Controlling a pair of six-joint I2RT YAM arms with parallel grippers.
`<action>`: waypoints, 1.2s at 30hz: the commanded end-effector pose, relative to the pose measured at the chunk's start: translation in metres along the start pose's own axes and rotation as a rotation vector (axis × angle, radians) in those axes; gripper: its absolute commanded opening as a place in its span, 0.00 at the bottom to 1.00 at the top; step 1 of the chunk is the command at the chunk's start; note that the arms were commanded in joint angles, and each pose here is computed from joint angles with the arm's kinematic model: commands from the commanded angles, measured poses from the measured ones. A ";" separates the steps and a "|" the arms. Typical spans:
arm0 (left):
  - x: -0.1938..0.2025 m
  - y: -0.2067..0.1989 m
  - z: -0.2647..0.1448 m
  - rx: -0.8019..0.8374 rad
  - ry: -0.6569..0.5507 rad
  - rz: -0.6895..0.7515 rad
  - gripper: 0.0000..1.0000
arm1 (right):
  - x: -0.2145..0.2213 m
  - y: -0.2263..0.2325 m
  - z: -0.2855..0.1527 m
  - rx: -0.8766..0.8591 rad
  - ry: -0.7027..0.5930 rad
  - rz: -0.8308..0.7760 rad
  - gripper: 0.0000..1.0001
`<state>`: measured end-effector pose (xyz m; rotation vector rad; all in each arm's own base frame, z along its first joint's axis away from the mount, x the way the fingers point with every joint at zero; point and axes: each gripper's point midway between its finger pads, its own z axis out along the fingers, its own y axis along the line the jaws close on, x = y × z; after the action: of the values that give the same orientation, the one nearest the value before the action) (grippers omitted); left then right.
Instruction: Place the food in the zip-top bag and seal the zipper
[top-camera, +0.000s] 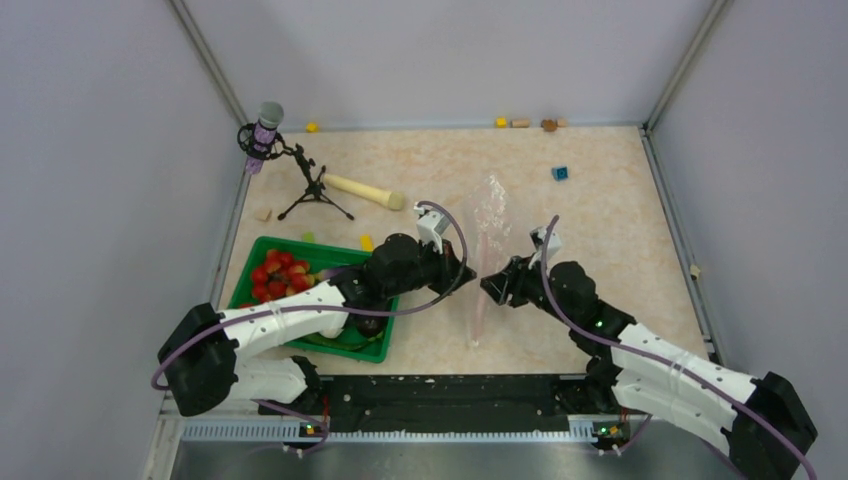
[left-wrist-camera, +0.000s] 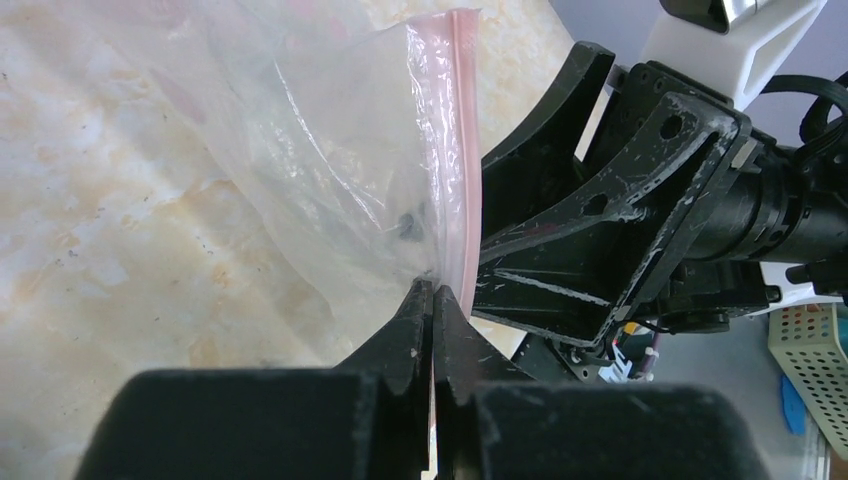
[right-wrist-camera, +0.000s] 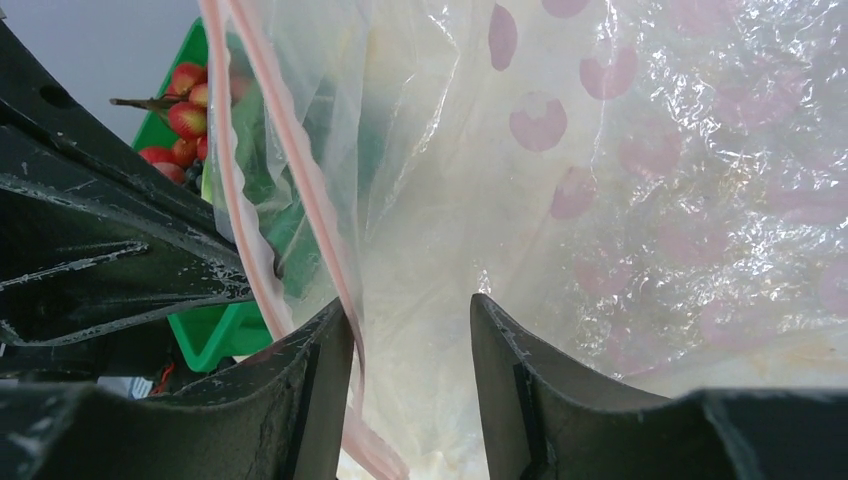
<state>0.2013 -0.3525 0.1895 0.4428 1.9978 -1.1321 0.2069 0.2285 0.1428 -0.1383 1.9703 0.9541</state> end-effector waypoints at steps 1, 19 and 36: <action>-0.016 -0.011 0.003 0.032 -0.063 -0.019 0.00 | -0.021 0.020 0.007 -0.034 -0.080 0.003 0.45; -0.024 0.015 -0.007 -0.137 -0.079 -0.010 0.00 | -0.055 0.013 -0.028 0.093 -0.154 -0.089 0.00; -0.027 -0.019 0.005 -0.016 -0.053 0.007 0.97 | -0.071 0.028 -0.026 0.156 -0.037 -0.097 0.00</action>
<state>0.2004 -0.3527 0.1932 0.4238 2.0413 -1.0913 0.2137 0.2075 0.1923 -0.1342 2.0153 0.7161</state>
